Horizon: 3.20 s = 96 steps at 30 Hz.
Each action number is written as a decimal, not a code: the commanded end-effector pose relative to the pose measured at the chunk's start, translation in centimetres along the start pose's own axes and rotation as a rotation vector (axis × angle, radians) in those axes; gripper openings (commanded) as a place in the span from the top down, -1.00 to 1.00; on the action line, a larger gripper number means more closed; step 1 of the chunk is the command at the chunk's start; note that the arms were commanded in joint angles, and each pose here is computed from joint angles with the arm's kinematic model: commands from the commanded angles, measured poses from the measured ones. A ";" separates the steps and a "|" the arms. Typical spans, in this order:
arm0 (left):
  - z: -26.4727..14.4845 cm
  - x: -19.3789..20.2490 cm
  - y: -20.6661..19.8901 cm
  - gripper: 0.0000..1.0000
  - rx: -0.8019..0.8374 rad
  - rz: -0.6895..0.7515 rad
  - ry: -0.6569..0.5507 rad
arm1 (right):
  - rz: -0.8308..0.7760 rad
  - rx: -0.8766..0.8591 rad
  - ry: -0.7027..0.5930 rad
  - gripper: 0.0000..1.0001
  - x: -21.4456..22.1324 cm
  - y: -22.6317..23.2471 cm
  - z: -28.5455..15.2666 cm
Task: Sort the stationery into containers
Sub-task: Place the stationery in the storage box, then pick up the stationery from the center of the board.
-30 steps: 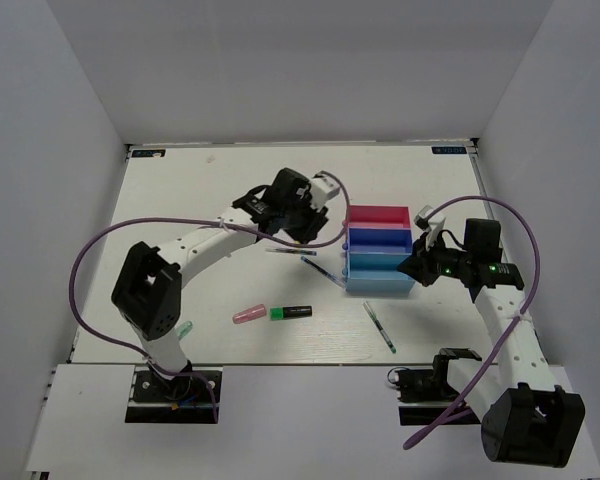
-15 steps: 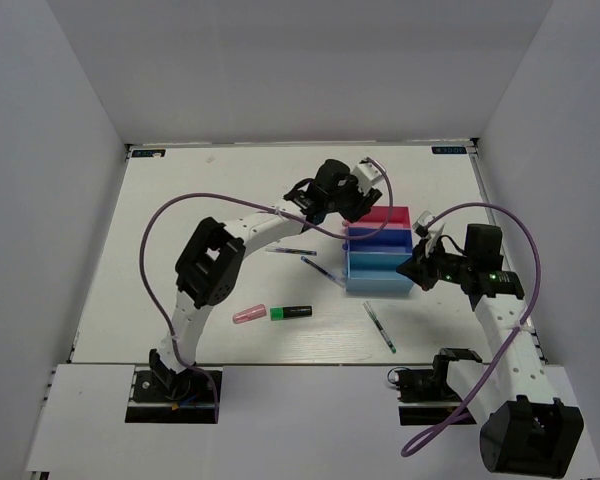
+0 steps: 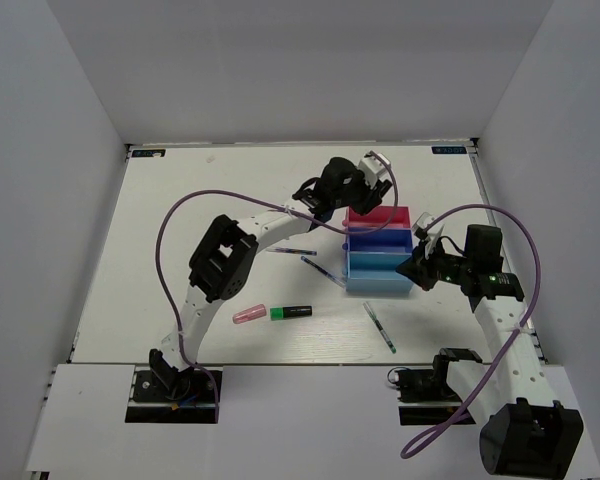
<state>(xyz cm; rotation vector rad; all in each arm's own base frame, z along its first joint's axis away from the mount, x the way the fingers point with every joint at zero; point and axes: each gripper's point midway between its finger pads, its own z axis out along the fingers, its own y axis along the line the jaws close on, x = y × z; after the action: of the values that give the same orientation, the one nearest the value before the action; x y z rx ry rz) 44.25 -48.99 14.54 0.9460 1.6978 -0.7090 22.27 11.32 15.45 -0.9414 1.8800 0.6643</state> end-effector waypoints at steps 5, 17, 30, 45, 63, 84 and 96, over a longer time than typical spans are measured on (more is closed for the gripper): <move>-0.4 -0.5 0.6 0.11 -0.020 -0.025 -0.010 | -0.022 0.012 -0.029 0.12 -0.9 -0.3 -0.2; -3.8 -4.2 0.0 -0.08 -0.024 -0.015 -0.044 | 0.034 0.017 -0.047 0.20 -1.3 -0.2 -0.2; -35.8 9.7 1.6 -0.25 -0.652 -0.351 0.453 | 0.028 -0.523 0.062 -0.38 -2.7 7.1 1.7; -28.8 13.6 -8.4 -0.34 0.007 -0.061 0.488 | -0.089 -0.262 0.177 0.55 -4.6 6.4 7.1; -42.4 11.8 1.5 -0.58 -0.741 -0.476 0.410 | -0.317 -0.674 0.248 -0.60 0.3 13.1 7.9; -48.7 16.4 1.7 -0.76 -0.915 -0.473 0.263 | -0.652 -0.434 0.391 -0.49 1.6 15.5 22.3; -48.6 16.7 1.4 -0.76 -0.904 -0.491 0.241 | -0.610 -0.615 0.526 -0.30 6.5 18.3 21.2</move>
<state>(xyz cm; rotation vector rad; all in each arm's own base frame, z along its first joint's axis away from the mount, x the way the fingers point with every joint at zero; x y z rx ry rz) 18.65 -4.21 13.20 -0.0092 2.2016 -0.0416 16.45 35.73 1.93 -2.1096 1.6604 0.6187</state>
